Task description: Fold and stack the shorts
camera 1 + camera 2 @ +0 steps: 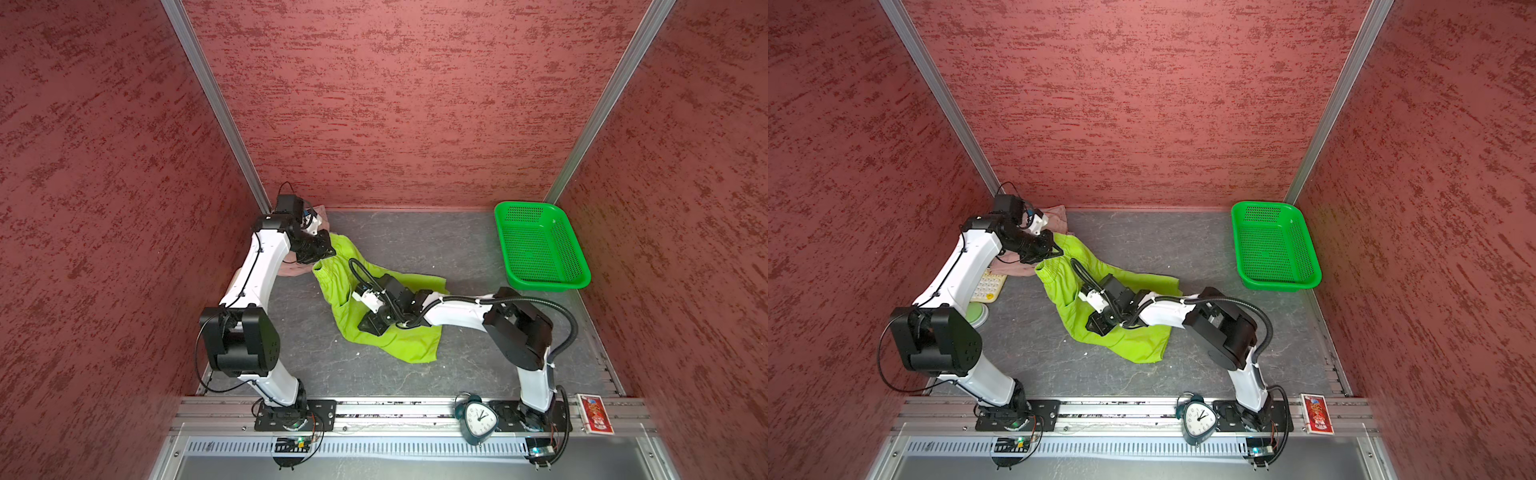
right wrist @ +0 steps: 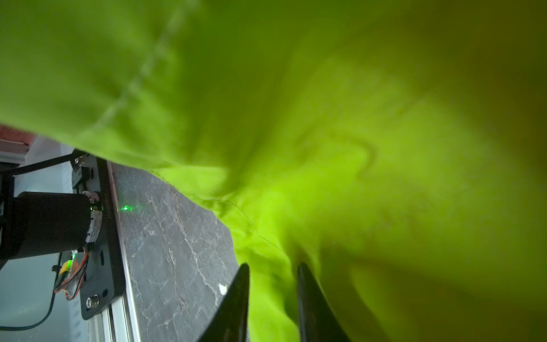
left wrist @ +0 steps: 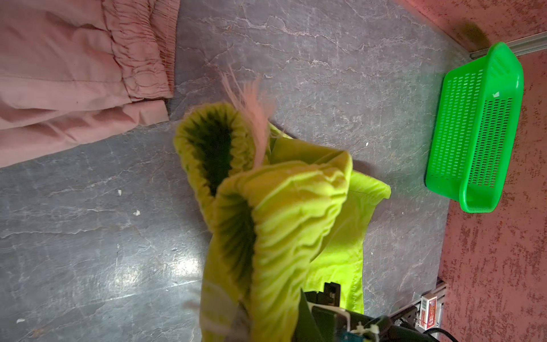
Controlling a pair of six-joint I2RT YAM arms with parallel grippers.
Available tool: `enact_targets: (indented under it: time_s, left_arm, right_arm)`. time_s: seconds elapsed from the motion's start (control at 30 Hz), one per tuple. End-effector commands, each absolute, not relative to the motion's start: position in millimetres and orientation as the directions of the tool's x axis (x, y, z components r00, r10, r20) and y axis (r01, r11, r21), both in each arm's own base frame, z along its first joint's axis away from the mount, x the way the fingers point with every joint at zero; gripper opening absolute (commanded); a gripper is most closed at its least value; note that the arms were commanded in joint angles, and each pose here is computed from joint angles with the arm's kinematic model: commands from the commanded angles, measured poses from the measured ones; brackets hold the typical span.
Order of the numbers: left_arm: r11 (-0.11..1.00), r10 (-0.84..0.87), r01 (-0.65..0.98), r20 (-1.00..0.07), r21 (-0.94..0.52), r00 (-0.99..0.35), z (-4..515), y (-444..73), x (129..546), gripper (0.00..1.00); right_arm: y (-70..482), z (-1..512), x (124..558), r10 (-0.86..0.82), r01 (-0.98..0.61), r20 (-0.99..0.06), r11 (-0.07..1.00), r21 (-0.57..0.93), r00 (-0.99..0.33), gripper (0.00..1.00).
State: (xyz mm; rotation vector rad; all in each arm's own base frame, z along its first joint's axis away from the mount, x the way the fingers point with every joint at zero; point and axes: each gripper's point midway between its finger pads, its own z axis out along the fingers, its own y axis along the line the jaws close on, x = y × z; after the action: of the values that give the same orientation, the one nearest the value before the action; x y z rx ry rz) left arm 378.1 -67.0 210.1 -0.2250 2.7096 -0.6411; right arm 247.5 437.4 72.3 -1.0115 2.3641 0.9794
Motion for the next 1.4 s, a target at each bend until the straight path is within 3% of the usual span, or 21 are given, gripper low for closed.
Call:
enact_targets:
  time_s: [0.0, 0.13, 0.27, 0.57, 0.73, 1.0, 1.2, 1.37]
  left_arm:
    - [0.910, -0.186, -0.037, -0.326, -0.414, -0.927, 222.5, -63.8, 375.1, 0.00]
    - [0.931, -0.151, -0.008, -0.366, -0.364, -0.918, 235.8, -57.4, 371.9, 0.00]
    - [0.946, -0.117, 0.011, -0.376, -0.323, -0.919, 240.8, -53.1, 370.9, 0.00]
    - [0.972, -0.094, 0.009, -0.425, -0.233, -0.900, 255.4, -39.4, 373.4, 0.00]
    - [0.972, -0.054, 0.052, -0.435, -0.229, -0.899, 265.6, -54.6, 370.3, 0.00]
    - [0.945, 0.003, 0.128, -0.384, -0.301, -0.923, 247.8, -119.9, 349.3, 0.00]
    - [0.939, 0.011, 0.122, -0.325, -0.323, -0.946, 221.0, -152.2, 343.1, 0.00]
    - [0.935, 0.033, 0.139, -0.307, -0.328, -0.951, 208.2, -179.0, 343.3, 0.00]
  right_arm:
    - [401.2, 115.4, 285.9, -0.328, -0.678, -0.647, 0.608, 0.413, -0.688, 0.47]
    - [338.3, 112.1, 308.5, -0.230, -0.550, -0.631, 0.747, 0.372, -0.740, 0.60]
    - [297.4, 80.8, 306.9, -0.271, -0.479, -0.565, 0.838, 0.260, -0.779, 0.62]
    - [264.1, 25.6, 304.2, -0.276, -0.369, -0.455, 0.921, 0.128, -0.847, 0.62]
    - [278.7, 14.4, 308.9, -0.239, -0.350, -0.444, 0.918, 0.187, -0.864, 0.51]
    - [307.3, 25.1, 306.1, -0.107, -0.290, -0.428, 0.875, 0.388, -0.897, 0.52]
    - [294.3, 52.9, 309.9, -0.023, -0.229, -0.456, 0.887, 0.402, -0.890, 0.62]
    - [264.6, 89.2, 314.6, 0.148, -0.114, -0.463, 0.863, 0.491, -0.874, 0.72]
